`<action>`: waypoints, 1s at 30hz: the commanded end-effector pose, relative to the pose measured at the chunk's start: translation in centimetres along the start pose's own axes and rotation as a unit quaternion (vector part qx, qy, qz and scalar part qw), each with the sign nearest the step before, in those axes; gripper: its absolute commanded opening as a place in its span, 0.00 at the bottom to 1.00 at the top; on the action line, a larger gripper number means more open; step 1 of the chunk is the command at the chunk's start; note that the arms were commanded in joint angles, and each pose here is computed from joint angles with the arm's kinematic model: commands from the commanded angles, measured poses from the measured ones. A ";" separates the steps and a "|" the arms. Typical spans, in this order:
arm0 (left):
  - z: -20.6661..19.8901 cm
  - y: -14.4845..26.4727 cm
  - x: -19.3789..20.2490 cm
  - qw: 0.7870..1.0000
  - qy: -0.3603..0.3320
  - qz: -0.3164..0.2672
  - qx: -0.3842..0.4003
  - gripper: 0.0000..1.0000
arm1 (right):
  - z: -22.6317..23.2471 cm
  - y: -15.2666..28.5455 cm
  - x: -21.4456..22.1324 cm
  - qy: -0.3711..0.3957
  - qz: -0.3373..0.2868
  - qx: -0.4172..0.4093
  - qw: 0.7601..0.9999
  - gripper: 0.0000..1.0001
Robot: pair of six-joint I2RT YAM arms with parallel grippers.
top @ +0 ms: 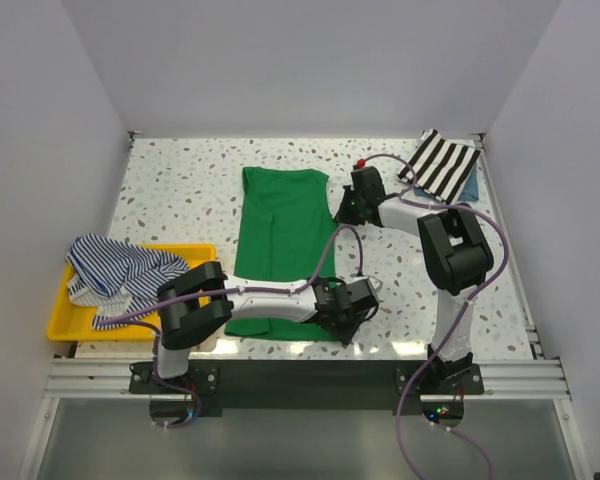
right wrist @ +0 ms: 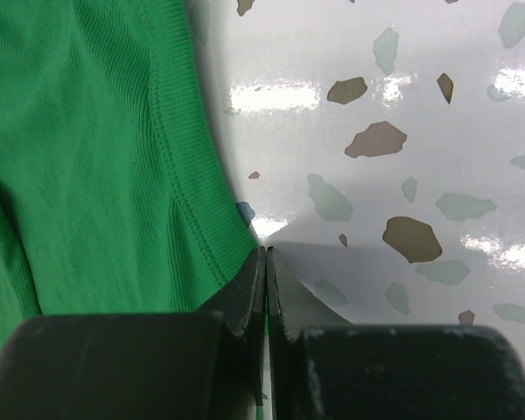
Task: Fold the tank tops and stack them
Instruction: Fold the tank top
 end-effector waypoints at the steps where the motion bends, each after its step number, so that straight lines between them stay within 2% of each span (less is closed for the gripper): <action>1: -0.4 0.1 -1.3 0.999 0.005 -0.026 -0.026 0.34 | -0.4 -0.6 0.7 0.002 0.014 0.011 1.000 0.00; 3: -0.1 0.0 -1.5 0.999 0.002 -0.032 -0.043 0.31 | -0.3 -0.6 0.7 0.004 0.013 0.010 1.000 0.00; 5: -0.1 0.0 -1.6 0.998 -0.001 -0.034 -0.050 0.22 | -0.5 -0.5 0.6 0.003 0.011 0.013 1.000 0.00; 6: 0.0 -0.2 -1.5 0.998 -0.004 -0.034 -0.056 0.14 | -0.6 -0.4 0.7 0.004 0.012 0.015 1.000 0.00; 10: -1.1 -0.3 -1.8 0.998 -0.021 -0.036 -0.043 0.00 | -1.6 -0.1 0.6 -0.002 0.005 0.034 0.999 0.00; 18: -4.7 1.5 -3.3 0.996 -0.054 -0.067 0.008 0.00 | -5.3 1.7 -0.5 -0.035 -0.013 0.066 0.997 0.00; 23: -5.0 3.3 -4.0 0.994 -0.048 -0.091 0.021 0.00 | -6.6 2.8 -0.8 -0.043 -0.020 0.075 0.996 0.00; 28: -3.9 4.8 -4.2 0.992 -0.024 -0.119 0.018 0.00 | -5.3 3.5 -1.4 -0.040 -0.023 0.045 0.998 0.00; 29: -3.7 5.0 -4.2 0.992 -0.021 -0.124 0.021 0.00 | -4.8 3.5 -1.3 -0.039 -0.019 0.030 0.999 0.10; 30: -3.6 4.9 -4.0 0.992 -0.016 -0.121 0.024 0.00 | -4.4 3.6 -1.3 -0.039 -0.018 0.022 0.999 0.16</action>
Point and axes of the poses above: each gripper's point midway between its finger pads, its own y axis back along the fingers, its own z axis along the line the jaws close on, x = y × z, the point moved 3 cm from there along y, back along the fingers, and after that the axes turned 2 degrees about -y, right-handed, at the moved point
